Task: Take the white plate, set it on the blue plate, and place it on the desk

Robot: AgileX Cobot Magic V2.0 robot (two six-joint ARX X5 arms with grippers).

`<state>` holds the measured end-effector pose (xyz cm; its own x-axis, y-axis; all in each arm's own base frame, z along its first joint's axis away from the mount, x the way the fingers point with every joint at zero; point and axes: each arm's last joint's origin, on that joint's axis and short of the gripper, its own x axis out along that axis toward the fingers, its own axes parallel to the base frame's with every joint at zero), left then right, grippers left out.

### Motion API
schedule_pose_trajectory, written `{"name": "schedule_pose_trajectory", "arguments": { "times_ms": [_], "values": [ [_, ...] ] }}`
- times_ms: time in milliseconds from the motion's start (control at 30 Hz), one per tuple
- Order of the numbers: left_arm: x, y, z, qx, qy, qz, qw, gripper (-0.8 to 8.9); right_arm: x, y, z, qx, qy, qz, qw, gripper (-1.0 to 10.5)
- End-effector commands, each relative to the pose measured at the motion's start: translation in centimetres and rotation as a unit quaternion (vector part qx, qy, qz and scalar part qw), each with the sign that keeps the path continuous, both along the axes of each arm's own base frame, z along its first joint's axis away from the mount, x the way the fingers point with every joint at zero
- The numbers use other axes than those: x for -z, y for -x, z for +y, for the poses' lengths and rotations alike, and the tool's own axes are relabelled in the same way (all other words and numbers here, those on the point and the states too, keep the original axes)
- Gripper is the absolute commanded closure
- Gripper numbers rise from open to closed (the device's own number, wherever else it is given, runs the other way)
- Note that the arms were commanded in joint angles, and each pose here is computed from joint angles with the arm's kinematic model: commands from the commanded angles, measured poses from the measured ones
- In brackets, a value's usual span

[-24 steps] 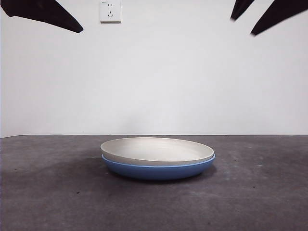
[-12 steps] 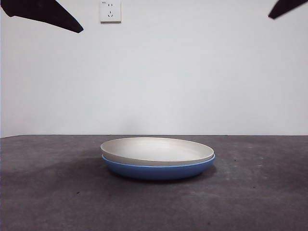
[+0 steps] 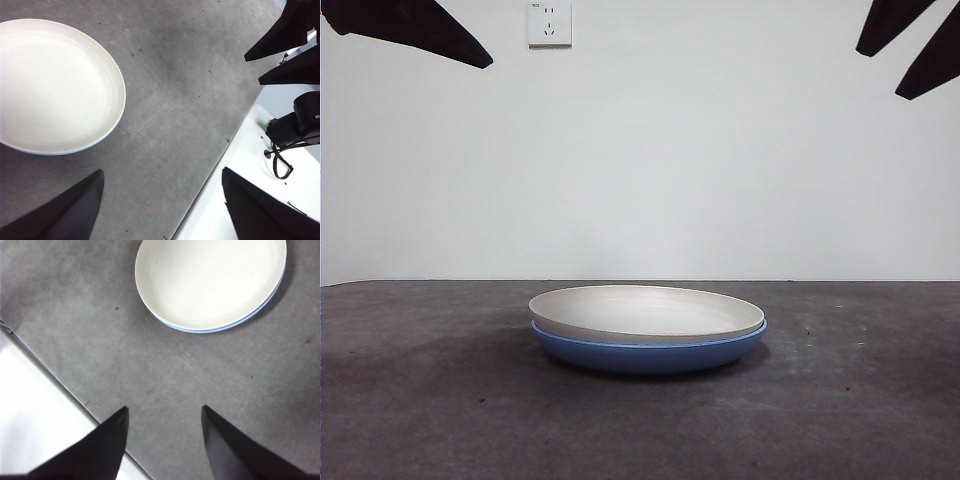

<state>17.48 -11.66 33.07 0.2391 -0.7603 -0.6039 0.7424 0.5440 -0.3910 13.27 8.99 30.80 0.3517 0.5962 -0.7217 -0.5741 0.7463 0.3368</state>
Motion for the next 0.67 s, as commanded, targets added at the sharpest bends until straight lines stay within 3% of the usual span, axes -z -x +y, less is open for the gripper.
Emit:
{"name": "schedule_pose_trajectory", "arguments": {
  "times_ms": [33,300,367,467,667],
  "values": [
    [-0.18,-0.04,-0.17,0.008,0.003,-0.005,1.0,4.4,-0.2,-0.04,0.17,-0.007,-0.003,-0.006,1.0,7.1],
    [-0.18,-0.04,-0.17,0.007,0.003,-0.005,1.0,4.54,-0.2,-0.04,0.17,-0.007,-0.002,-0.006,1.0,7.2],
    [-0.18,-0.04,-0.17,0.007,0.003,-0.005,1.0,5.6,-0.2,-0.04,0.17,-0.007,-0.002,-0.005,1.0,7.6],
    [-0.18,-0.04,-0.17,0.008,0.003,-0.005,1.0,7.81,-0.19,-0.03,0.16,-0.007,-0.002,-0.005,1.0,9.4],
    [-0.19,-0.05,-0.18,0.008,0.003,-0.006,1.0,8.04,-0.22,-0.07,0.17,-0.006,-0.002,-0.008,1.0,9.4]
  ]
}}
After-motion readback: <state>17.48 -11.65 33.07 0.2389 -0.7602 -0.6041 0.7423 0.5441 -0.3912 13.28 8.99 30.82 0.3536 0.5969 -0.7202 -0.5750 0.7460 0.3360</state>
